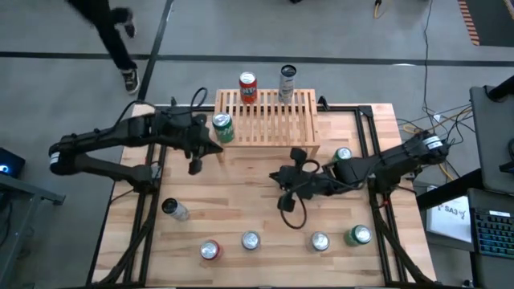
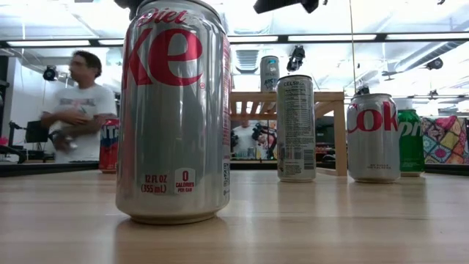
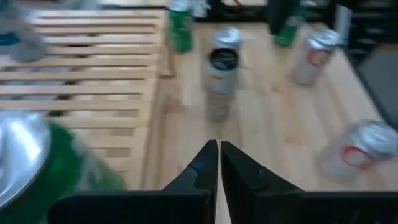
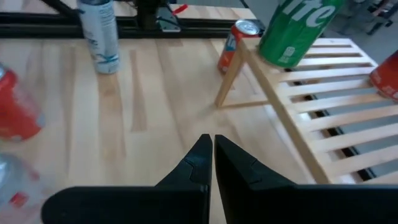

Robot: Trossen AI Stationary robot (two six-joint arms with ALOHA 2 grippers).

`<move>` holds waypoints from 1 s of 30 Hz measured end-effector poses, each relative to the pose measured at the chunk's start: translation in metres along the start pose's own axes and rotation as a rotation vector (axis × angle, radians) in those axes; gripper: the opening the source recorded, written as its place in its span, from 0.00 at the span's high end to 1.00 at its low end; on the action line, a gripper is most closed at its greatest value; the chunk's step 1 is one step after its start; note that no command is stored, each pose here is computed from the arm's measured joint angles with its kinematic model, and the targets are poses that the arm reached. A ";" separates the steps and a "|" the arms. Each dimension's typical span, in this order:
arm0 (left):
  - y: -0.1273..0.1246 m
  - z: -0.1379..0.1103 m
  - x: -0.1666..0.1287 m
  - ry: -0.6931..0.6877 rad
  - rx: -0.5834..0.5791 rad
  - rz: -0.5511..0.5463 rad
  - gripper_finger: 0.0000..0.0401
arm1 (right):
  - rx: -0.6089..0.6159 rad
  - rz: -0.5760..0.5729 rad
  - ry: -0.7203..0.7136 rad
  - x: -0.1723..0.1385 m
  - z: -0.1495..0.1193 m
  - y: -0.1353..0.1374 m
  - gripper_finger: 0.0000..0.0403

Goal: Place canned beverage on shelf
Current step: Put the middle left green soda can on the shelf

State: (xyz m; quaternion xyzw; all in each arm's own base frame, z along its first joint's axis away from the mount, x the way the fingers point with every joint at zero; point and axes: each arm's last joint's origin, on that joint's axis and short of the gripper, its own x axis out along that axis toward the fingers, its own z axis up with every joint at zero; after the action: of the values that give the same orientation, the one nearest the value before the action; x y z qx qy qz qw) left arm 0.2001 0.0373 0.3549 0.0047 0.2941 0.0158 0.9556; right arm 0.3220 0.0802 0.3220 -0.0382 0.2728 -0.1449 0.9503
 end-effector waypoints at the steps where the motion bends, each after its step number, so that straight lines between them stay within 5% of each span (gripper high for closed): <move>1: 0.000 -0.006 0.002 0.000 -0.011 0.022 1.00 | -0.002 -0.009 -0.001 0.003 0.001 -0.003 0.98; 16: 0.004 -0.058 0.030 -0.156 -0.080 0.247 1.00 | 0.030 -0.115 0.023 0.021 0.004 -0.041 0.98; 30: 0.007 -0.058 0.033 -0.205 -0.077 0.311 1.00 | 0.033 -0.116 0.023 0.021 0.004 -0.041 0.98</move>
State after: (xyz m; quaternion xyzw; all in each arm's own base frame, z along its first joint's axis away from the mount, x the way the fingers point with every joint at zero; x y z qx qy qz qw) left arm 0.1950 0.0451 0.2883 0.0152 0.1903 0.1742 0.9660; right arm 0.3308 0.0349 0.3214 -0.0367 0.2788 -0.2046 0.9376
